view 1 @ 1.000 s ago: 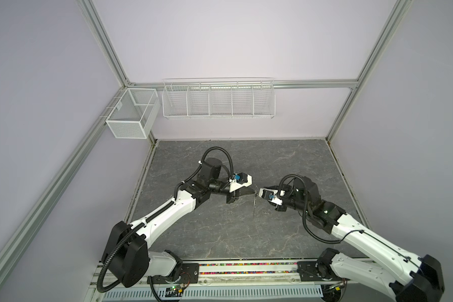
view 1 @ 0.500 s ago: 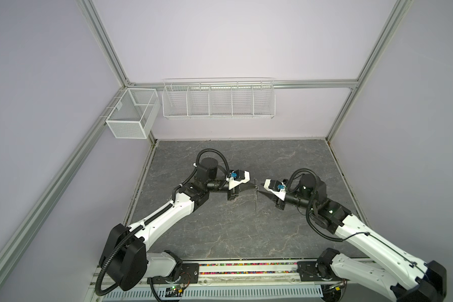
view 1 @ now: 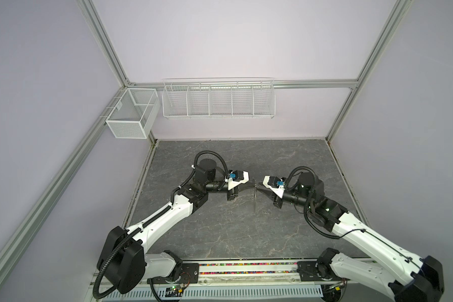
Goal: Attach keys to a key ring
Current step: Insert the key into the keyring.
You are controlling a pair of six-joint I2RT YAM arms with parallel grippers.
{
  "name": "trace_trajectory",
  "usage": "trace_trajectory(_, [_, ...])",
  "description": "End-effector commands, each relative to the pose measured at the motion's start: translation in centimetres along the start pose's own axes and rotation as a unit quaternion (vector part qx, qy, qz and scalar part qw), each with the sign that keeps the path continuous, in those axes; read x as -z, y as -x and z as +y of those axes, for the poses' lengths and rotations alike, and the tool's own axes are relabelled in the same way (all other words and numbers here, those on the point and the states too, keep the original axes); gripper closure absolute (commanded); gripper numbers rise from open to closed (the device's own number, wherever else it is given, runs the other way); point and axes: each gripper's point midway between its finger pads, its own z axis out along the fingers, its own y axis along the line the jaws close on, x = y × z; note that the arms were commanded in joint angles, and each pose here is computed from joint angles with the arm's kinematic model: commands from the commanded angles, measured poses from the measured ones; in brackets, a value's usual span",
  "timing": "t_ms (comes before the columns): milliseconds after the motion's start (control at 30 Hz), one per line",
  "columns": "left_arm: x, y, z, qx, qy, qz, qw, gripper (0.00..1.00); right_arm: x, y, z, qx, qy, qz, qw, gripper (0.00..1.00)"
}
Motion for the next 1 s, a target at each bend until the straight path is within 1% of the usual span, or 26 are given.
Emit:
trace_trajectory(0, [0.4, 0.8, 0.0, -0.013, 0.005, -0.012, 1.000, 1.00, 0.4, 1.1, 0.1, -0.001, 0.005, -0.020, 1.000, 0.76])
trace_trajectory(300, [0.3, 0.8, 0.0, -0.015, 0.003, -0.013, 1.000, 1.00, -0.1, 1.0, 0.3, -0.003, 0.019, -0.013, 1.000, 0.82])
trace_trajectory(500, [0.3, 0.4, -0.1, -0.015, 0.001, -0.005, 1.000, 1.00, -0.1, 1.1, 0.2, 0.000, 0.018, -0.014, 1.000, 0.87])
trace_trajectory(667, [0.3, -0.1, 0.1, -0.016, 0.006, 0.009, 1.000, 1.00, -0.1, 0.8, 0.3, 0.002, 0.021, -0.003, 1.000, 0.92])
trace_trajectory(700, [0.3, -0.4, 0.1, -0.018, 0.009, 0.017, 1.000, 0.96, -0.1, 0.6, 0.4, 0.000, 0.023, 0.003, 1.000, 0.92])
trace_trajectory(733, [0.4, -0.6, 0.3, -0.021, 0.014, 0.028, 0.999, 0.82, 0.0, 0.4, 0.6, -0.002, 0.030, 0.013, 0.999, 0.92])
trace_trajectory(767, [0.5, -0.9, 0.5, -0.022, 0.020, 0.039, 0.999, 0.73, 0.1, 0.2, 0.7, -0.002, 0.035, 0.023, 0.999, 0.93])
trace_trajectory(800, [0.6, -1.1, 0.8, -0.029, 0.029, 0.053, 0.998, 0.66, 0.2, -0.1, 0.7, -0.006, 0.038, 0.039, 0.998, 0.93])
trace_trajectory(867, [1.1, -1.5, 1.2, -0.042, 0.047, 0.075, 0.995, 0.63, 0.6, -0.2, 0.7, -0.009, 0.045, 0.064, 0.997, 0.93])
trace_trajectory(967, [1.7, -1.8, 1.6, -0.071, 0.072, 0.100, 0.990, 0.62, 0.9, -0.7, 0.7, -0.018, 0.047, 0.093, 0.994, 0.93])
